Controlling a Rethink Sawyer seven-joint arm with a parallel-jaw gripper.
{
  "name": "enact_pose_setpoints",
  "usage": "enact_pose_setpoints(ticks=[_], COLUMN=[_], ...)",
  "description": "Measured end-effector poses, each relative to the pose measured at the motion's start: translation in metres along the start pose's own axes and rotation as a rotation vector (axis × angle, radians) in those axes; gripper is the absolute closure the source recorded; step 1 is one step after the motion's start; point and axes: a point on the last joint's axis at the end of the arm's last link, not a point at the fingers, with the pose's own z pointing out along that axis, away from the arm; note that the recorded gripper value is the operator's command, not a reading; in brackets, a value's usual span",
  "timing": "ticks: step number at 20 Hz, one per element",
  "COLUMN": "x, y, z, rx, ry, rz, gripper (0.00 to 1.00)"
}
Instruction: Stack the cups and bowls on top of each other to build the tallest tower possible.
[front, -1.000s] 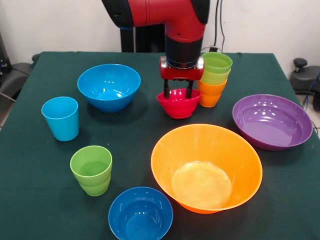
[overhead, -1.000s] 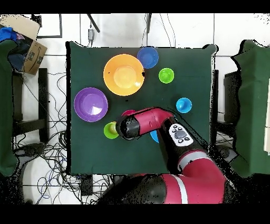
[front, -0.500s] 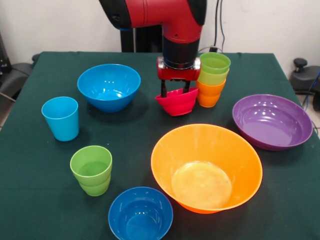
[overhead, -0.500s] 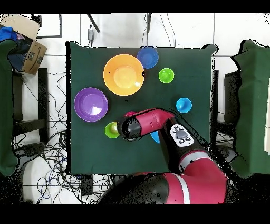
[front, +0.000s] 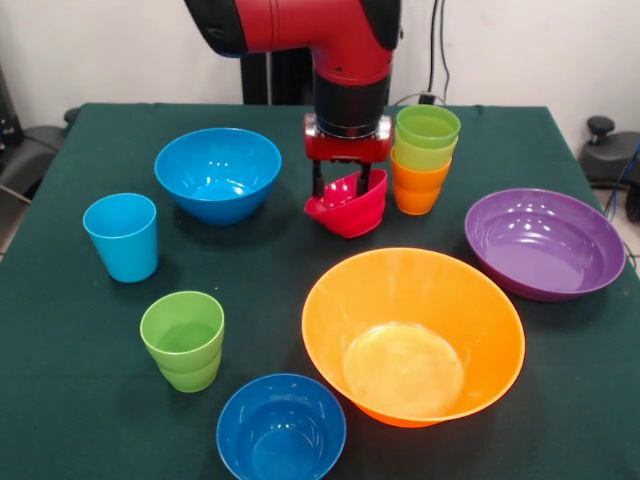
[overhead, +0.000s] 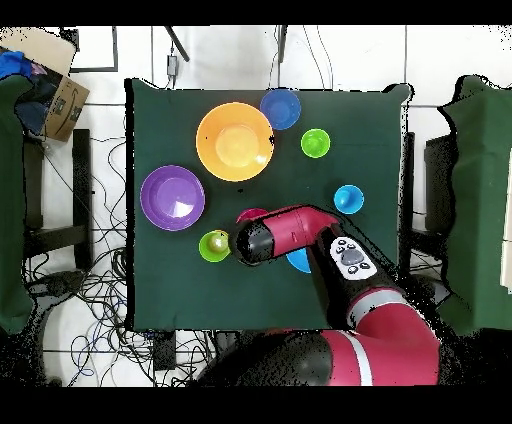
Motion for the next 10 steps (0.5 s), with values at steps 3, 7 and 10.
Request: enact_pose_setpoints(ticks=[3, 7, 10], x=[-0.004, -0.010, -0.012], y=[-0.001, 0.002, 0.004], z=[-0.001, -0.004, -0.006], rx=[-0.010, -0.024, -0.028], ry=[-0.025, -0.057, -0.065], rz=[0.005, 0.003, 0.001], gripper=[0.00, 0.00, 0.00])
